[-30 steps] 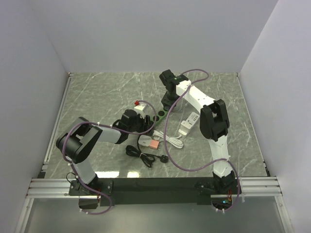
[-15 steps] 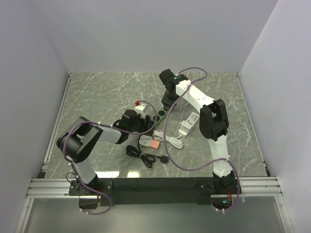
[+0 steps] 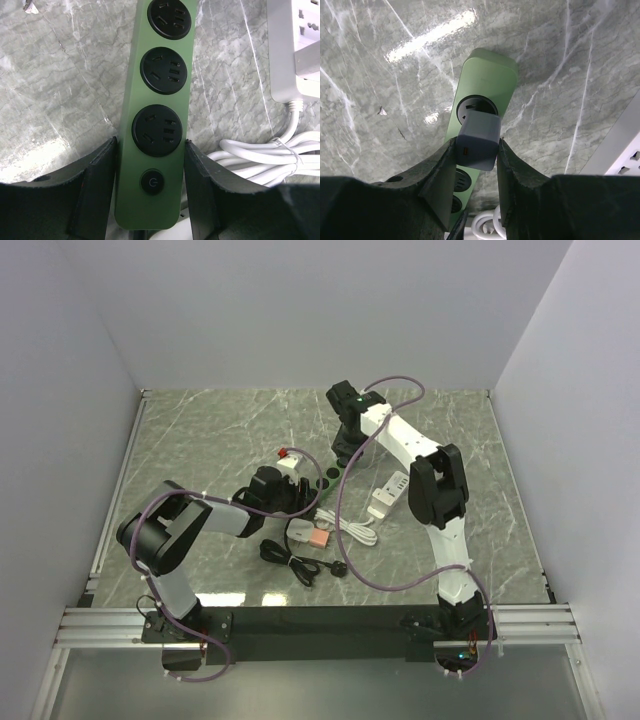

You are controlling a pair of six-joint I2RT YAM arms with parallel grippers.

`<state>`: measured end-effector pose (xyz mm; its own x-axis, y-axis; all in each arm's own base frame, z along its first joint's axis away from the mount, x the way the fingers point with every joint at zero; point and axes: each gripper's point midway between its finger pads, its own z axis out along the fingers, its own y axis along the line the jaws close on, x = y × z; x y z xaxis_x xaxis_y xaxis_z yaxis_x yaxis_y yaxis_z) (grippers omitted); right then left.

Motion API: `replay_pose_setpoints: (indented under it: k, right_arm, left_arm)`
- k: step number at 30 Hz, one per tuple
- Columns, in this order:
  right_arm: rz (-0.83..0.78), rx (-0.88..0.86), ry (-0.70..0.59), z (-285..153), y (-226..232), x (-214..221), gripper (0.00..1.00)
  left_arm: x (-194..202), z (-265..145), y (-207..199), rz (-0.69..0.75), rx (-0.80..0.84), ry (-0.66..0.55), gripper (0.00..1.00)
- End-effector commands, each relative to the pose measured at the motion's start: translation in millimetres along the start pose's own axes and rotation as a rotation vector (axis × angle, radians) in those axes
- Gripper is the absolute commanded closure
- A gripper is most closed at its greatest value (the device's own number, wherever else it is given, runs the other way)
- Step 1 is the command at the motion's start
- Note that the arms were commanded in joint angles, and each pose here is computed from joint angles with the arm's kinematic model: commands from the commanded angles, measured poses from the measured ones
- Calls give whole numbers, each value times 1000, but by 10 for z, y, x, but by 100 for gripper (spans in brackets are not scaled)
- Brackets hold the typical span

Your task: Insert the plug

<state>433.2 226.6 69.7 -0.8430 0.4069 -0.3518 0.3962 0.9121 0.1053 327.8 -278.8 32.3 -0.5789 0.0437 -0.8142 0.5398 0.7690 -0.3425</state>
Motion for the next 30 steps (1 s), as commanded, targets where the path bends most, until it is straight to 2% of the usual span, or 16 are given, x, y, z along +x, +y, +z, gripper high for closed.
replay_pose_setpoints:
  k: [1, 20, 23, 25, 26, 30]
  right_arm:
    - [-104, 354, -113, 738, -863, -167, 100]
    - [-222, 426, -61, 655, -1033, 134, 100]
    - [-221, 397, -45, 657, -1019, 234, 100]
    - [-217, 314, 25, 648, -962, 392, 100]
    - [-212, 297, 16, 655, -933, 381, 100]
    - [-233, 311, 42, 674, -990, 374, 100]
  left_arm:
    - [353, -115, -7, -16, 15, 114, 46]
    - [412, -93, -44, -20, 42, 127, 48]
    - [465, -64, -37, -27, 45, 144, 49]
    - [485, -46, -9, -31, 31, 152, 50]
    - [490, -40, 32, -33, 11, 152, 51]
    - [486, -62, 36, -33, 4, 144, 57]
